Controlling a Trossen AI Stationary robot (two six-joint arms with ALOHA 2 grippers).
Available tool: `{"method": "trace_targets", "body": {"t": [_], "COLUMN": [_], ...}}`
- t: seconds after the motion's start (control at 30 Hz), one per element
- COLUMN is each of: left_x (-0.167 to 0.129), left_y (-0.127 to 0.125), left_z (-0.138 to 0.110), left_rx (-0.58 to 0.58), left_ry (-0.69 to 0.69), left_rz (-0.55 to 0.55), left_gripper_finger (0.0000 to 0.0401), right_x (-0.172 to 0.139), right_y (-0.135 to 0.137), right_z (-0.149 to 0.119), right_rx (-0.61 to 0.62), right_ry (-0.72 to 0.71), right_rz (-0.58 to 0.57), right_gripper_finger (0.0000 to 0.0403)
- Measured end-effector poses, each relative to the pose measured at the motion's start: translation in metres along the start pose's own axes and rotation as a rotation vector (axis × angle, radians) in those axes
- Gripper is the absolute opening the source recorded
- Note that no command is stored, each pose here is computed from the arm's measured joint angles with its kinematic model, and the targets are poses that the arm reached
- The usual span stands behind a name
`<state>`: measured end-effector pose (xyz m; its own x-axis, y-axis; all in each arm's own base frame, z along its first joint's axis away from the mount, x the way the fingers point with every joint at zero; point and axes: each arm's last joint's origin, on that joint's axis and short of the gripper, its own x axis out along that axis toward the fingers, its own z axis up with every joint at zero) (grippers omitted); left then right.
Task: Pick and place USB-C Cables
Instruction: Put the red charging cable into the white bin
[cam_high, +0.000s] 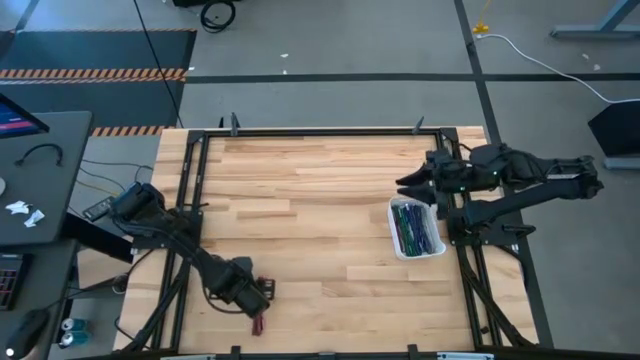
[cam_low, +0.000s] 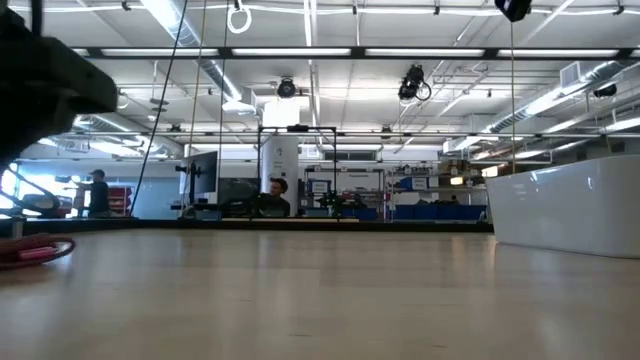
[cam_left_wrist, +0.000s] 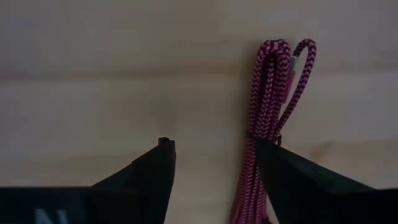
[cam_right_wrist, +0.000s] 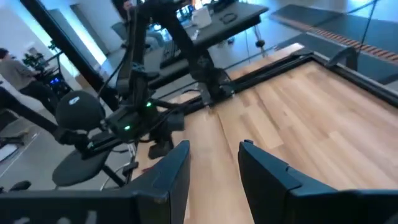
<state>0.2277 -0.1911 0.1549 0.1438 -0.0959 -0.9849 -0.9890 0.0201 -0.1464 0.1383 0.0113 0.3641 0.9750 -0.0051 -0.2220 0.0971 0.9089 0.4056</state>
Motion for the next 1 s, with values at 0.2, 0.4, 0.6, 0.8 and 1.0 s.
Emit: {"method": "trace_targets", "body": {"t": [0.2,0.4,0.6,0.8,1.0], "left_x": [0.006,0.012,0.010,-0.009,-0.040], "left_y": [-0.004,-0.008,-0.012,-0.017,-0.032], "left_z": [0.017,0.028,0.030,0.015,-0.021], "left_rx": [0.088,0.151,0.160,0.169,0.226], "left_ry": [-0.069,-0.100,-0.127,-0.117,-0.048], "left_rz": [0.006,0.042,0.007,0.015,-0.138], "left_gripper_finger": [0.0183,0.0129,0.0047,0.0008,0.0099], "right_x": [0.018,0.040,0.050,0.049,0.049], "right_y": [0.003,0.009,0.011,0.011,0.011], "right_z": [-0.006,-0.009,-0.011,-0.009,-0.009], "right_rx": [0.009,0.000,-0.027,-0.028,-0.028], "right_ry": [0.067,0.087,0.094,0.084,0.085], "right_rz": [0.002,0.015,0.031,0.039,0.041], "right_gripper_finger": [0.0140,0.0140,0.0140,0.0140,0.0140]}}
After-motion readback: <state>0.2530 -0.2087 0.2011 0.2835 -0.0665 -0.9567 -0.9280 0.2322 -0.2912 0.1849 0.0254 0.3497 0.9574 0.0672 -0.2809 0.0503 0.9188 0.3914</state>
